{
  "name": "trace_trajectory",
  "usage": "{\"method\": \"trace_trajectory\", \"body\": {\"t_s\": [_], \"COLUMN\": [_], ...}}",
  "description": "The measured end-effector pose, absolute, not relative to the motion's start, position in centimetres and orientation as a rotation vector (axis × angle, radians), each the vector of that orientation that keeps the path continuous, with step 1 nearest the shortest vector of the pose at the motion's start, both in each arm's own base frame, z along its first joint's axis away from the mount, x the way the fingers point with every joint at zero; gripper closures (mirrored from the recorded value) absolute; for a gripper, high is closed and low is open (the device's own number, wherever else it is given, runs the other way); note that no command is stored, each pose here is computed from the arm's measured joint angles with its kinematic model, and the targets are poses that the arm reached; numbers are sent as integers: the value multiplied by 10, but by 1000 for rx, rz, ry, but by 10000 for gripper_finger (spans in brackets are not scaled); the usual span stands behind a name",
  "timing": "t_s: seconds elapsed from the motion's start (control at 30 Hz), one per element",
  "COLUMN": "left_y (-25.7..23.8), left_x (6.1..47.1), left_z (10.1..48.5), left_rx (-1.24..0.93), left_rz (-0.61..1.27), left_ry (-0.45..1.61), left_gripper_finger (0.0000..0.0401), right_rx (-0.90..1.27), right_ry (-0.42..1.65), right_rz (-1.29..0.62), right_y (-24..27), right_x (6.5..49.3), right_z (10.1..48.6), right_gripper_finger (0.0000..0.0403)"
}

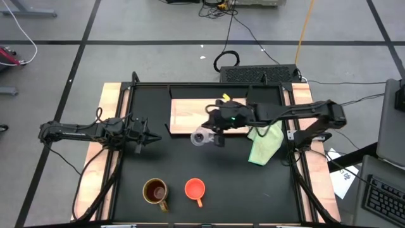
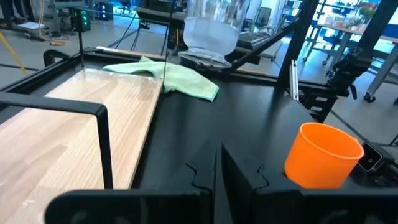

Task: Stack small to large cups/mugs on shelf
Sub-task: Put the transparent mug on the shelf

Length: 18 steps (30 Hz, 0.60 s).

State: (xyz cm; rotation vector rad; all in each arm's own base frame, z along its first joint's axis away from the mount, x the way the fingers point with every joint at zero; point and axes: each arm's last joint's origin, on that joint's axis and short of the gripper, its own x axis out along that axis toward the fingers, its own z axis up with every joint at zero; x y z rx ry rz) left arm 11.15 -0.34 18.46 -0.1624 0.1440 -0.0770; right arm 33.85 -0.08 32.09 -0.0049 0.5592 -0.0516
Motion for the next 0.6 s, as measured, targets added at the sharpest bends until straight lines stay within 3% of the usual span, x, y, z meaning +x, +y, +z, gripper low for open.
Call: {"method": "trace_trajectory", "body": {"t_s": [0.3, 0.6], "left_y": [-3, -3], "left_x": [112, 112], "left_z": [185, 185], "left_rx": [-169, -170], "left_rz": [-77, -77], "left_ry": [141, 141], "left_gripper_finger": [375, 375], "right_rx": [112, 188], "right_ry": [474, 470], "right_rz": [-144, -341], "right_y": [-2, -4], "right_x": [288, 267], "right_z": [290, 290], "right_gripper_finger": [403, 403]}}
